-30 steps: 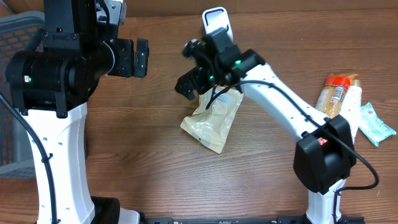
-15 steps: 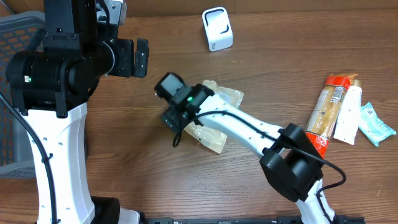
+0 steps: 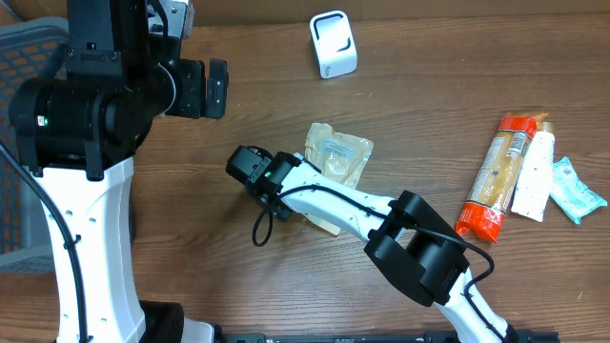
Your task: Scan the item barcode
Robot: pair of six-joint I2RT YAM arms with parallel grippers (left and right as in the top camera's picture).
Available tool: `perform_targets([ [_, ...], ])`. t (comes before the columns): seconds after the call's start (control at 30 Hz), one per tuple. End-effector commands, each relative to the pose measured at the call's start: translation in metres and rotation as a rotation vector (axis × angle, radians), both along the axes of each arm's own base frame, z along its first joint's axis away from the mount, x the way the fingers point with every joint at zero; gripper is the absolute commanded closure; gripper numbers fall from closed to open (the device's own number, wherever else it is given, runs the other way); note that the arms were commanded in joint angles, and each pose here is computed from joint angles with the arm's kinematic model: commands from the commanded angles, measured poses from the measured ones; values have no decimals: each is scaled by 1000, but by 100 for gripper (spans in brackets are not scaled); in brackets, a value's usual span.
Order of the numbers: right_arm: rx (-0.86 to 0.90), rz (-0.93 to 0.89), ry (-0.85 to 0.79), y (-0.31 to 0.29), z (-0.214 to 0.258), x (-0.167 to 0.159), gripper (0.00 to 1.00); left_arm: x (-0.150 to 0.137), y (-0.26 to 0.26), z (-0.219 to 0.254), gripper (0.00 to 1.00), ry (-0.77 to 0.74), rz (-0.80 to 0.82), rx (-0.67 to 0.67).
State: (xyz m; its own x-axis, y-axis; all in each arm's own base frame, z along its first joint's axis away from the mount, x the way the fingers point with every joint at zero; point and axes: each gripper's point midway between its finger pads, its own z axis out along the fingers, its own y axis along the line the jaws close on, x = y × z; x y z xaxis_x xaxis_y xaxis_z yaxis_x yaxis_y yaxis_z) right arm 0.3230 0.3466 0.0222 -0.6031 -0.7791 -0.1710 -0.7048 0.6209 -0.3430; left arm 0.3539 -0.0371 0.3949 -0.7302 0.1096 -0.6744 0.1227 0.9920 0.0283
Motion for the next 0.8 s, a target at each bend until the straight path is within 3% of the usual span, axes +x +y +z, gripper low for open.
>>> perform_targets([
  [0.0,-94,-39,-100,-22,6,22,20,2,0,-1,0,1,5,-3],
  [0.17,-140,-85,-104,-45,-3,37,25,2,0,-1,0,1,5,-3],
  [0.23,-164,-103,-82,-56,-8,39,35,2,0,-1,0,1,5,-3],
  [0.4,-177,-112,-73,-63,-9,40,94,2,0,-1,1,1,5,-3],
  [0.67,-151,-121,-88,-58,1,43,96,2,0,-1,0,1,5,-3],
  [0.77,-33,-127,-63,-44,26,44,96,2,0,-1,1,1,5,-3],
])
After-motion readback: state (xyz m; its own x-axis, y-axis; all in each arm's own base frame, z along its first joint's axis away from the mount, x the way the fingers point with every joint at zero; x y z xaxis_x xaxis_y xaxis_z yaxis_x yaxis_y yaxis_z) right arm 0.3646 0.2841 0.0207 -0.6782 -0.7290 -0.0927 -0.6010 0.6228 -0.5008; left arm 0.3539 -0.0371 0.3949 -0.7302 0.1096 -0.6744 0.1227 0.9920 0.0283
